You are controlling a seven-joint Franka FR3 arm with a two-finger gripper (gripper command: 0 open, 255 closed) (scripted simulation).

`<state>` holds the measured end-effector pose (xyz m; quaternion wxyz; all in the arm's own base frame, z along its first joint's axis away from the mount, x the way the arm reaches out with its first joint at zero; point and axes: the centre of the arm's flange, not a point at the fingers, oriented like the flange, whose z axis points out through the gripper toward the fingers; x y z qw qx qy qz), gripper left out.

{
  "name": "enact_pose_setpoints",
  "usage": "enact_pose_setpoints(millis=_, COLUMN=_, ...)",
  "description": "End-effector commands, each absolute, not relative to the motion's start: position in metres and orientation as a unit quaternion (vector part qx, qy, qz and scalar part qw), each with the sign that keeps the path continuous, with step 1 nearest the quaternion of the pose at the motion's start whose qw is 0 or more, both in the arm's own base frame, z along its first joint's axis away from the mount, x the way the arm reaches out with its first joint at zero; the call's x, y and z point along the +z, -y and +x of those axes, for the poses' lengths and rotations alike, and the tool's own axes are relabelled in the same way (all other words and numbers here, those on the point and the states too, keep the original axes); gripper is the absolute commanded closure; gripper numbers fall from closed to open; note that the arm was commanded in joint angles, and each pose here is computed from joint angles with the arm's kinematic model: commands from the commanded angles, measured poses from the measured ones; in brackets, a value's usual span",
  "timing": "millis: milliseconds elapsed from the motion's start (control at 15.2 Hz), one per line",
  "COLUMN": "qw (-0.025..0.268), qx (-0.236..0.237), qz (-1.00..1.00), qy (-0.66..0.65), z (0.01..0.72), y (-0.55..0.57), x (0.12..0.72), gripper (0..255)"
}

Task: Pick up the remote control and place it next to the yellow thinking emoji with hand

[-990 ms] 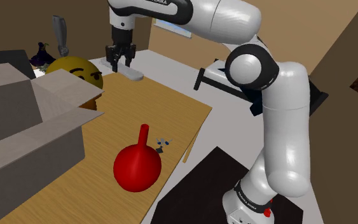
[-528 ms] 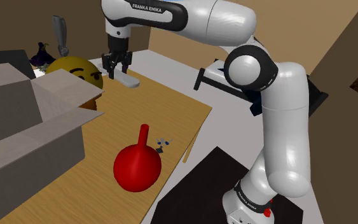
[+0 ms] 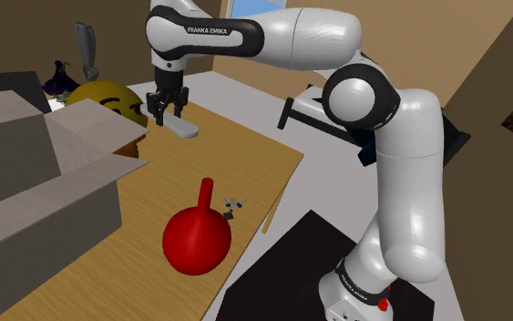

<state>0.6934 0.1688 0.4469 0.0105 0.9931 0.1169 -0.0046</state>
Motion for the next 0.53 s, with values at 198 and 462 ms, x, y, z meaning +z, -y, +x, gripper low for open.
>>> enact_pose_setpoints(millis=198, qw=0.01, qx=-0.004, qz=0.993, qy=-0.117, z=0.694, y=-0.169, x=0.421, gripper=255)
enact_pose_setpoints(millis=462, qw=0.01, qx=-0.004, qz=0.993, qy=-0.117, z=0.693, y=-0.169, x=0.4, gripper=255)
